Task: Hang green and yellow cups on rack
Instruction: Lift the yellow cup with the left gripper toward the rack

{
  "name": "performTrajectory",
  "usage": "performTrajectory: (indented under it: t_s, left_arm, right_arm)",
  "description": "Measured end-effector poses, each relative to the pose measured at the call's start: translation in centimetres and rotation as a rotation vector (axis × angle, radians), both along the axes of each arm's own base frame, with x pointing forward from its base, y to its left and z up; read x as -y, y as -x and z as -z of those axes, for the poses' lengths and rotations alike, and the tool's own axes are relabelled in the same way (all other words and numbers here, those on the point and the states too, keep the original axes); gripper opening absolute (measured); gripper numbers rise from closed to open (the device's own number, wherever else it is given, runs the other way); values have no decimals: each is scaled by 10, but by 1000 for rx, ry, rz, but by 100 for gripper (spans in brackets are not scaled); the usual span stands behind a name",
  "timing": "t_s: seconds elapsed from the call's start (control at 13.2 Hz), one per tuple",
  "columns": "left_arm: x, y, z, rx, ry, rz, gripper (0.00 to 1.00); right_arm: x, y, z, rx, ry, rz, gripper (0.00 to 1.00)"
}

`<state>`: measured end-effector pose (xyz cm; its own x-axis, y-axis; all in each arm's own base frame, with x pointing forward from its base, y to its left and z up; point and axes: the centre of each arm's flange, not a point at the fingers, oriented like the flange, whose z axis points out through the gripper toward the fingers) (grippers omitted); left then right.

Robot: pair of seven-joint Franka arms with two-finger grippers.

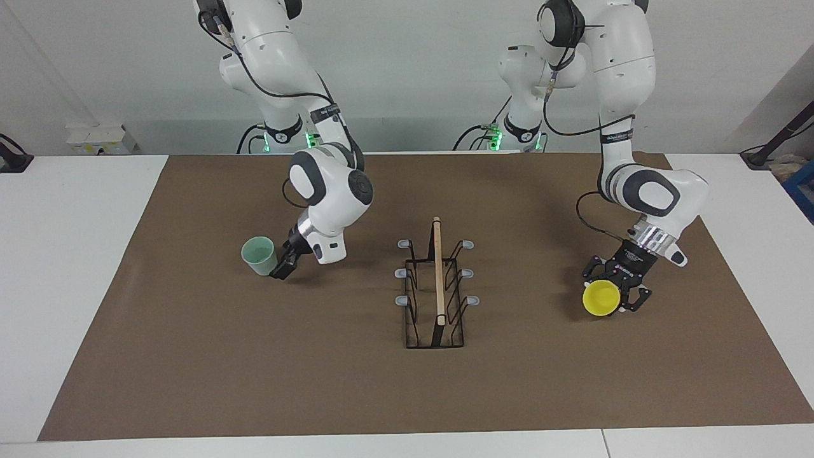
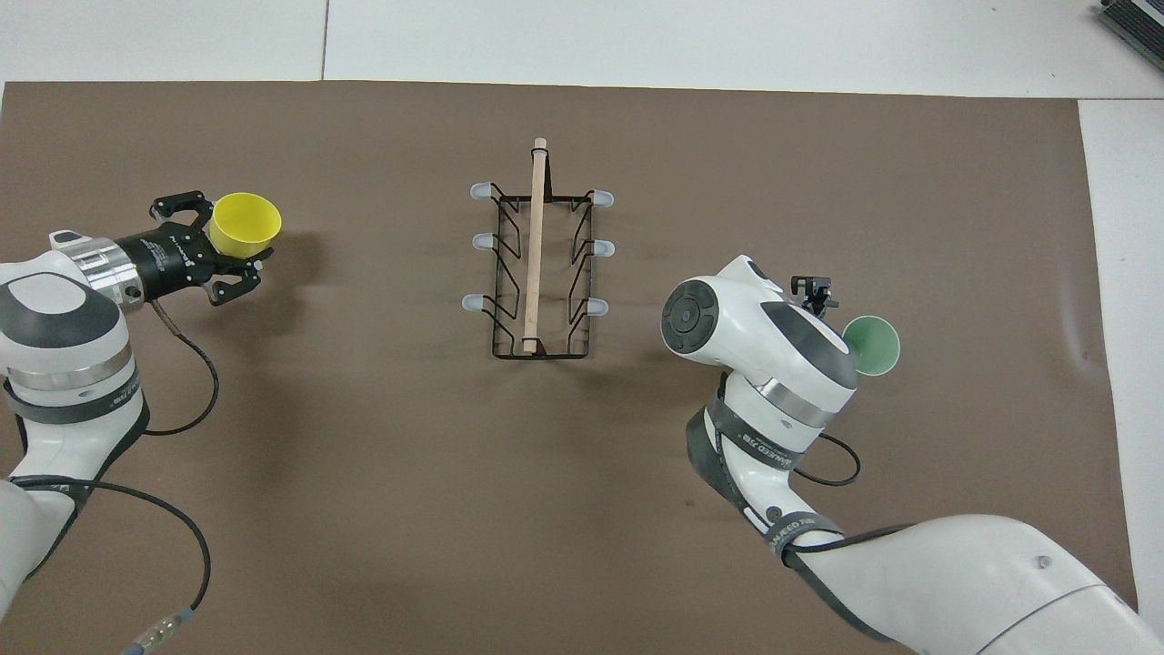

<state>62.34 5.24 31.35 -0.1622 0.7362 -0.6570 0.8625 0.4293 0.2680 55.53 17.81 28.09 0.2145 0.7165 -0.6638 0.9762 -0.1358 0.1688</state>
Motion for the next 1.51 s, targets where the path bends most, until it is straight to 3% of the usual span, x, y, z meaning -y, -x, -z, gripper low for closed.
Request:
performTrajectory:
  t_s: [0.3, 0.53, 0.83, 1.21, 1.51]
  left_arm:
    - [24, -13, -63, 67, -172, 194, 67]
    - [46, -19, -98, 55, -312, 287, 67]
    - [111, -19, -128, 54, -591, 500, 67]
    - [224, 8, -150, 80, -935, 779, 67]
    - [304, 39, -151, 129, -1163, 836, 67]
  right_arm:
    - [1, 0, 2, -22, 12, -29, 100]
    - [2, 0, 3, -52, 49, -82, 100]
    - [1, 3, 21, -92, 132, -136, 100]
    - [-5, 8, 30, -105, 186, -206, 100]
    - [-24, 19, 34, -113, 200, -254, 100]
